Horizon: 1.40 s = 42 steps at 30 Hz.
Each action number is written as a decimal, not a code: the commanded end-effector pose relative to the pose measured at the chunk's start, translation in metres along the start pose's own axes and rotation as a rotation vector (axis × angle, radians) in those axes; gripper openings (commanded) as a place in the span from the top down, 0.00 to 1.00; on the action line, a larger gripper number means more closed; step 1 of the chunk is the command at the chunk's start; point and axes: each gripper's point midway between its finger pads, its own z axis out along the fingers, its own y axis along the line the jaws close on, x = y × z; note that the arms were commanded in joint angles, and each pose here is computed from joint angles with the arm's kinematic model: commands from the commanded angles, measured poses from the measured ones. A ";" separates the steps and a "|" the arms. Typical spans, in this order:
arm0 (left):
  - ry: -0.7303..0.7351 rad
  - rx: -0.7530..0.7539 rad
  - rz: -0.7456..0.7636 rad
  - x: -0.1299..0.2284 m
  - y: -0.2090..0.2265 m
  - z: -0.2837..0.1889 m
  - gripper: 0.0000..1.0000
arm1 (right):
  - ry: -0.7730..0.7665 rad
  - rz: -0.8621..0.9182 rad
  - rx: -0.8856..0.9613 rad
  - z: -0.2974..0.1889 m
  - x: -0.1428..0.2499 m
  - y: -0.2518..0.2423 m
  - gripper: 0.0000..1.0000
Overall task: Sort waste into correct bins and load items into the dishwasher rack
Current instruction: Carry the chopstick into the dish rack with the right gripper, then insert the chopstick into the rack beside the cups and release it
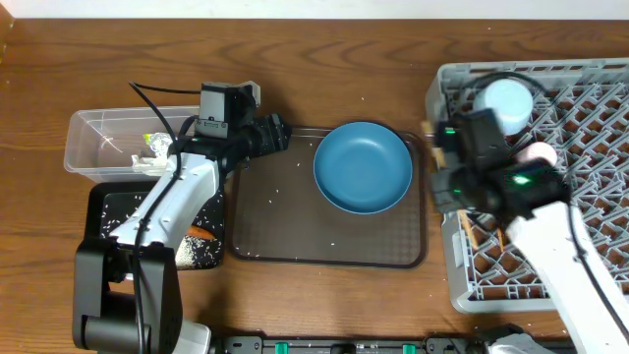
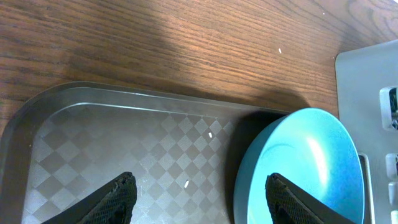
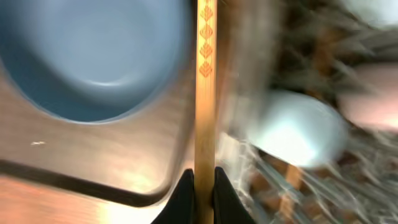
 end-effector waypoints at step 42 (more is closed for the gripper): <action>0.001 -0.007 -0.002 0.002 0.001 0.000 0.30 | 0.247 0.155 0.234 0.068 0.020 -0.102 0.99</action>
